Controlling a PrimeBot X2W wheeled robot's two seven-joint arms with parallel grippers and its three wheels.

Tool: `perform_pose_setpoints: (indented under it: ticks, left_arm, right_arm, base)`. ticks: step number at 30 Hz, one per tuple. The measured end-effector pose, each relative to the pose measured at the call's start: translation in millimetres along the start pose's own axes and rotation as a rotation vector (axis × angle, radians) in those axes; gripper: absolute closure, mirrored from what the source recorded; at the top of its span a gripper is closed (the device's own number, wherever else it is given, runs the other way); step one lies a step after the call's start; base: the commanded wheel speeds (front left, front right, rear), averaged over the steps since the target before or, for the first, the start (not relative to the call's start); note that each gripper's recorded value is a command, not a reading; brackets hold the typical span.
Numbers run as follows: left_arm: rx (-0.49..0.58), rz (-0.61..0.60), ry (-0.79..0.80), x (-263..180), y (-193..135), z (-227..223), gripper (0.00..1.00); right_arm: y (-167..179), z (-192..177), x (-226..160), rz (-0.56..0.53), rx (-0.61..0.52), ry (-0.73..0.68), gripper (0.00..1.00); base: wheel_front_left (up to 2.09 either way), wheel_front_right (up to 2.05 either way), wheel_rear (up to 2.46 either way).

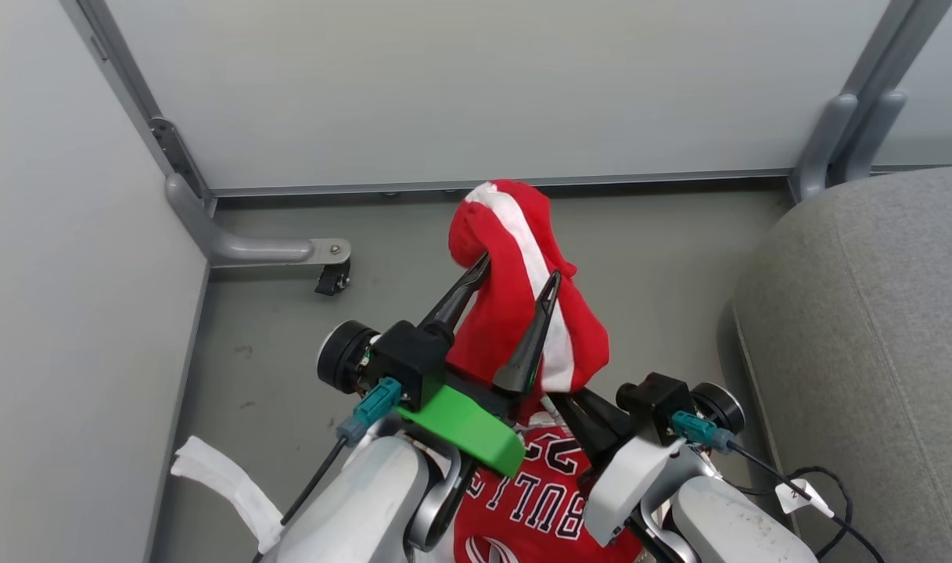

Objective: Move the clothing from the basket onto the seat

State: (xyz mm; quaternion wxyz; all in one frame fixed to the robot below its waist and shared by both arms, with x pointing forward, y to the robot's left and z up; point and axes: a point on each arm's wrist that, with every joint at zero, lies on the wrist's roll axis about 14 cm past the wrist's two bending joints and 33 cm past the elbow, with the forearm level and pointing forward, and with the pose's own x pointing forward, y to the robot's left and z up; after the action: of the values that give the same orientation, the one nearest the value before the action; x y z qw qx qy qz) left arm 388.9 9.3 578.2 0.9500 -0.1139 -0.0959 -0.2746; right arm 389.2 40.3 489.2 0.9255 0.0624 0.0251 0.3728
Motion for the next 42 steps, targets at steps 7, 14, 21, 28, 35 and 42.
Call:
perform_pose_setpoints:
  ticks: [7, 14, 21, 28, 35, 42]
  left_arm:
    - [0.008, -0.025, 0.037, 6.1, -4.5, -17.5, 0.0]
    - [-0.011, -0.1, 0.074, 19.8, -22.3, -37.5, 0.0]
    - [-0.029, -0.23, 0.117, 32.7, -58.9, -61.0, 0.0]
    - [-0.068, -0.379, 0.161, 42.0, -103.8, -84.5, 0.0]
    - [-0.112, -0.509, 0.189, 45.0, -144.0, -102.7, 0.0]
    - [-0.162, -0.609, 0.216, 50.8, -158.9, -127.9, 0.0]
  right_arm:
    - [-15.0, 24.1, -16.9, -0.065, -0.019, -0.079, 1.0]
    - [-48.0, 45.7, -51.3, -0.21, -0.024, -0.155, 1.0]
    - [-87.0, 64.0, -99.0, -0.397, -0.044, -0.216, 1.0]
    - [-115.8, 79.1, -148.3, -0.574, -0.07, -0.265, 1.0]
    - [-158.5, 116.4, -191.0, -0.741, -0.174, -0.329, 1.0]
    - [-212.0, 196.6, -209.3, -0.808, -0.488, -0.365, 1.0]
  base:
    - [0.0, 0.0, 0.0]
    - [0.0, 0.0, 0.0]
    - [0.0, 0.0, 0.0]
    - [0.0, 0.0, 0.0]
    - [0.0, 0.0, 0.0]
    - [0.0, 0.0, 0.0]
